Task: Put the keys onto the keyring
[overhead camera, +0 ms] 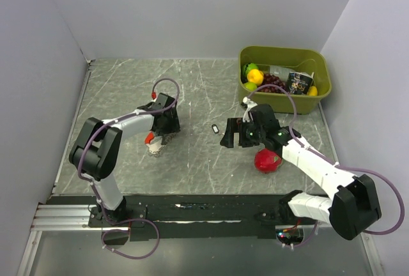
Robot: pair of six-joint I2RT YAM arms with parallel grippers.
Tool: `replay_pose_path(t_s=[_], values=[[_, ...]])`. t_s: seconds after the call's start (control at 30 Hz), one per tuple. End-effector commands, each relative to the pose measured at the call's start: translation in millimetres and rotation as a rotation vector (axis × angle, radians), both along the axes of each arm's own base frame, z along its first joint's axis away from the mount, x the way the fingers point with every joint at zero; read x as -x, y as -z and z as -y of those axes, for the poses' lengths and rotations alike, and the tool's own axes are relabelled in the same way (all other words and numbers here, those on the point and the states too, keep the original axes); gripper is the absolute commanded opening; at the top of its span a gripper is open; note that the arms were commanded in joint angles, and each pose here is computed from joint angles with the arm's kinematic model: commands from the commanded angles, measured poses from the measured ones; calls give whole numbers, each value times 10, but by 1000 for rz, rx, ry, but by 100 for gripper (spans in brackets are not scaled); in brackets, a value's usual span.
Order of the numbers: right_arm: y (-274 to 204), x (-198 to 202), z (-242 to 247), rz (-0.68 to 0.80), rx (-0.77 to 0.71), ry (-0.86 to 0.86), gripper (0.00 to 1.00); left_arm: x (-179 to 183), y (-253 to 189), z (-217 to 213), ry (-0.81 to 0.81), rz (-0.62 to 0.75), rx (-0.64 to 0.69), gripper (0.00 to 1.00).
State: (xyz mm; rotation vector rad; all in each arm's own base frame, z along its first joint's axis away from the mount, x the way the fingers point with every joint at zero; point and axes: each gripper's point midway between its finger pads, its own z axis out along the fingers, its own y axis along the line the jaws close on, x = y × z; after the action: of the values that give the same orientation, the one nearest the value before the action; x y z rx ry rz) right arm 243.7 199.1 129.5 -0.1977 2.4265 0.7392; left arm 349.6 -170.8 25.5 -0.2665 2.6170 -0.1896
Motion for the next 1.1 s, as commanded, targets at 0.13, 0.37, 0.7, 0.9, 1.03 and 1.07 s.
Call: replay_pose_path(t_s=[0.13,0.37,0.7,0.9,1.03,1.07], values=[[-201,-166,-120,66,-31,-21,100,365,-10,481,114,-33,84,71],[-190,-233,-140,66,-10,-34,99,178,-456,424,70,88,61,89],[-177,-305,-201,66,-4,-68,100,23,-1039,80,-1,192,157,92],[-126,-315,-221,52,-3,-73,100,228,-847,-497,-150,110,382,89],[-71,-303,-243,36,-6,-83,100,477,-636,-709,-228,35,466,86],[-57,-305,-241,34,-5,-83,100,514,-605,-724,-240,24,467,85]])
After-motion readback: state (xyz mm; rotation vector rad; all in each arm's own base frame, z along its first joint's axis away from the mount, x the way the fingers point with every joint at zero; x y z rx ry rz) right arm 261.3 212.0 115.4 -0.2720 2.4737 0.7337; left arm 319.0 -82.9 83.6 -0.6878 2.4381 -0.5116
